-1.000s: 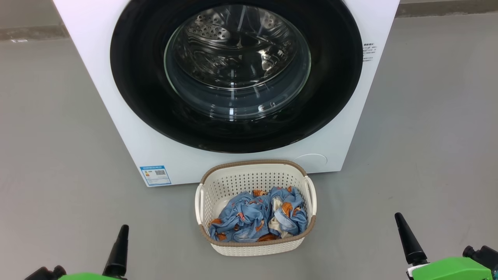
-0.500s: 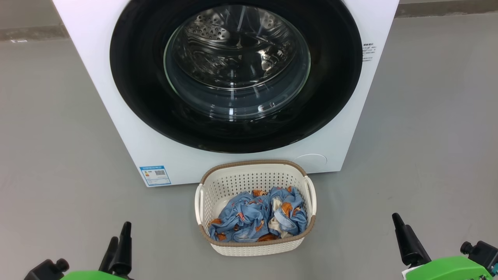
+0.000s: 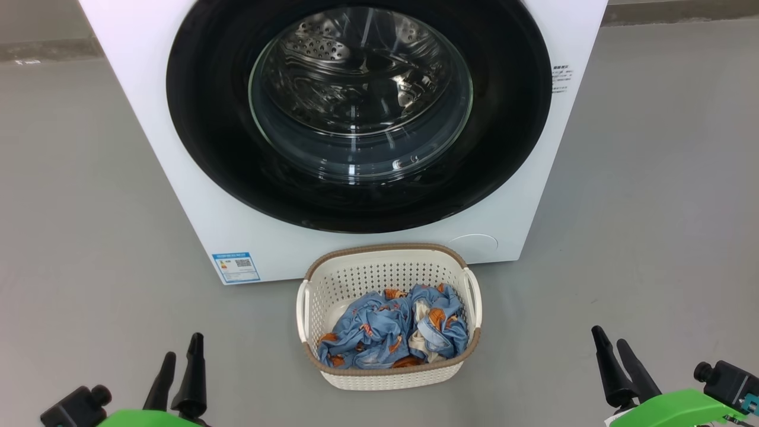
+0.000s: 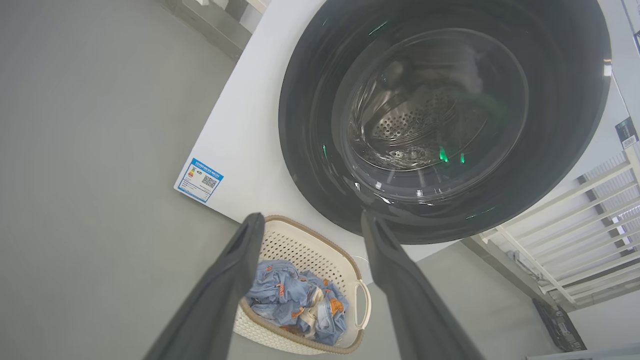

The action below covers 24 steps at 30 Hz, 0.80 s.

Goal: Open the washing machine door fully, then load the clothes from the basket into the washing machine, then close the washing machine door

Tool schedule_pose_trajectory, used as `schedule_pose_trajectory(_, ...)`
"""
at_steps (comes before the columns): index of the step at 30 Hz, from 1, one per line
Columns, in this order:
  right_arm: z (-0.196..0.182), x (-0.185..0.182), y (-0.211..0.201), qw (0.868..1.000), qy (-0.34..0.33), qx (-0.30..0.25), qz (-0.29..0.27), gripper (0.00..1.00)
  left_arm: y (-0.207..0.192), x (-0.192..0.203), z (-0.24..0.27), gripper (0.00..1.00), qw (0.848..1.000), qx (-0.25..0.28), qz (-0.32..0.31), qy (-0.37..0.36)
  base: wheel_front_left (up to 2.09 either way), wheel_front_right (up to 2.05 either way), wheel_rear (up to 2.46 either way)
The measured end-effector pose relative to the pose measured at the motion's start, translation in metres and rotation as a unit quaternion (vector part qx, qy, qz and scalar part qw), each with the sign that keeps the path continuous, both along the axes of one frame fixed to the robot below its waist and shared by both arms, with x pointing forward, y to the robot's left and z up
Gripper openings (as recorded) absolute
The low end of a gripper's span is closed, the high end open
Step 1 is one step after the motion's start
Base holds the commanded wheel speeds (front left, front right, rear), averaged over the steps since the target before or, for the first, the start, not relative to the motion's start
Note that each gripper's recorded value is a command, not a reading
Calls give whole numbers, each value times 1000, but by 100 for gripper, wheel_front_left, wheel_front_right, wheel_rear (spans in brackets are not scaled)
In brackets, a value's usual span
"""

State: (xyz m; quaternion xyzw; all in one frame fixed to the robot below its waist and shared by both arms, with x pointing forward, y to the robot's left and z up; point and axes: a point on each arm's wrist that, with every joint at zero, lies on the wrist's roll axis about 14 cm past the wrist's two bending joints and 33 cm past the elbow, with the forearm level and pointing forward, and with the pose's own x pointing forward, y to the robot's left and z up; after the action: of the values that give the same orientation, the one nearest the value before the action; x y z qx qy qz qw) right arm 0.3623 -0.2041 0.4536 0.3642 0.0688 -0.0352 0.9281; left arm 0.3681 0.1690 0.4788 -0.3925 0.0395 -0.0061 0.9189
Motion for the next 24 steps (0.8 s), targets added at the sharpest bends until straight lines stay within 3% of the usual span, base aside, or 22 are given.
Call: schedule_pose_trajectory(24,6,0,1,990,-20,-134,30,100,-8,1,13,100,989,140,-23,-42,0,0,0)
